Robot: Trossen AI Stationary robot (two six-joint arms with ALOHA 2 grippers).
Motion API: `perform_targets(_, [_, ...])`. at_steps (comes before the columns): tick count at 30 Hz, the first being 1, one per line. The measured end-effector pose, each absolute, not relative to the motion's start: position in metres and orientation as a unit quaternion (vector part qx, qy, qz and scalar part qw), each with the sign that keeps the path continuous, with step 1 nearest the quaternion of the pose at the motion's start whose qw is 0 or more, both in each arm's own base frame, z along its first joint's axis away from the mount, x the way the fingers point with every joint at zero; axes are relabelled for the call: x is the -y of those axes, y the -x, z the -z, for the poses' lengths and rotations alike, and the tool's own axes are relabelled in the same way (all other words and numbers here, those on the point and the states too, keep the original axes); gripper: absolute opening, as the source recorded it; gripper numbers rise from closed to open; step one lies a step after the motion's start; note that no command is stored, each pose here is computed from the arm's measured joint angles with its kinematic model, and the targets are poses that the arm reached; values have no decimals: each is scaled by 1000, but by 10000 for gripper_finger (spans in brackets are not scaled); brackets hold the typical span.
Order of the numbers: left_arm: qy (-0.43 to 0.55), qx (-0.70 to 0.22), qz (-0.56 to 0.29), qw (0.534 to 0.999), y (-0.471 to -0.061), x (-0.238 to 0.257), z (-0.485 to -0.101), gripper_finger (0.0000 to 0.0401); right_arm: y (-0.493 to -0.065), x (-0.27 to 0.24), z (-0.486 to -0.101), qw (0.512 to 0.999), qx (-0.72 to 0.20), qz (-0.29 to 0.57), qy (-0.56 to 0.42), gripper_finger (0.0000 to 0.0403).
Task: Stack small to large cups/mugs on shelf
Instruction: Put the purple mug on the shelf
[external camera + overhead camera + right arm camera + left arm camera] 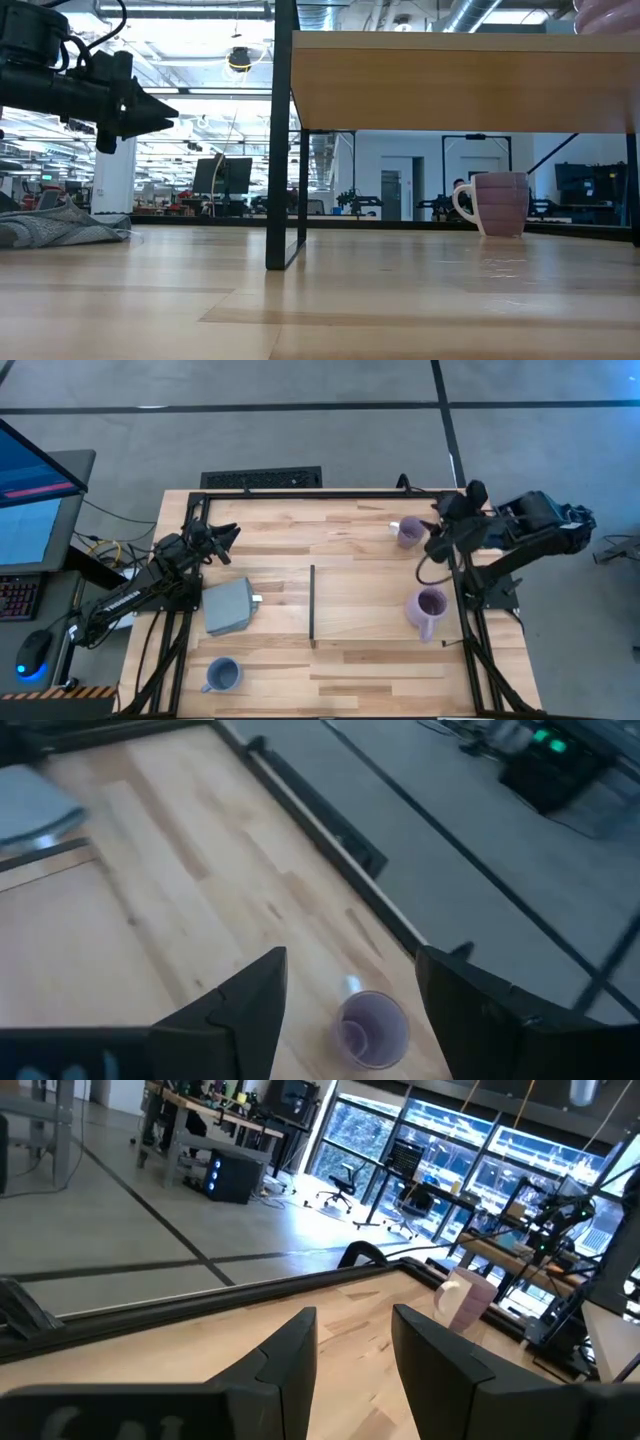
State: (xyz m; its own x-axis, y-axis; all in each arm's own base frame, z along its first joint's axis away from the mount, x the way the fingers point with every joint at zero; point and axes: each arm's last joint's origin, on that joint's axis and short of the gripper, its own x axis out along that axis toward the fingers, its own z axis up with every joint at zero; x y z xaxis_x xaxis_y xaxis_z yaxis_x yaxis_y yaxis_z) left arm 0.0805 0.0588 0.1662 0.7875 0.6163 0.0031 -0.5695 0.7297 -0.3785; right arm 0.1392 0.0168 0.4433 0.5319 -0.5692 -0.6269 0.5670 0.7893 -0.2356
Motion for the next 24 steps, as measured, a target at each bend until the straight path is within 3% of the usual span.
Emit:
perform_targets(14, [182, 64, -320, 928, -81, -59, -166, 121, -165, -1, -434, 841, -387, 379, 0, 244])
perform_targets(18, [182, 64, -320, 928, -81, -59, -166, 121, -167, 13, -433, 819, -407, 404, 19, 244])
perform_targets(24, [178, 62, -318, 929, -81, -59, -166, 121, -159, 50, -432, 771, -413, 483, -38, 244])
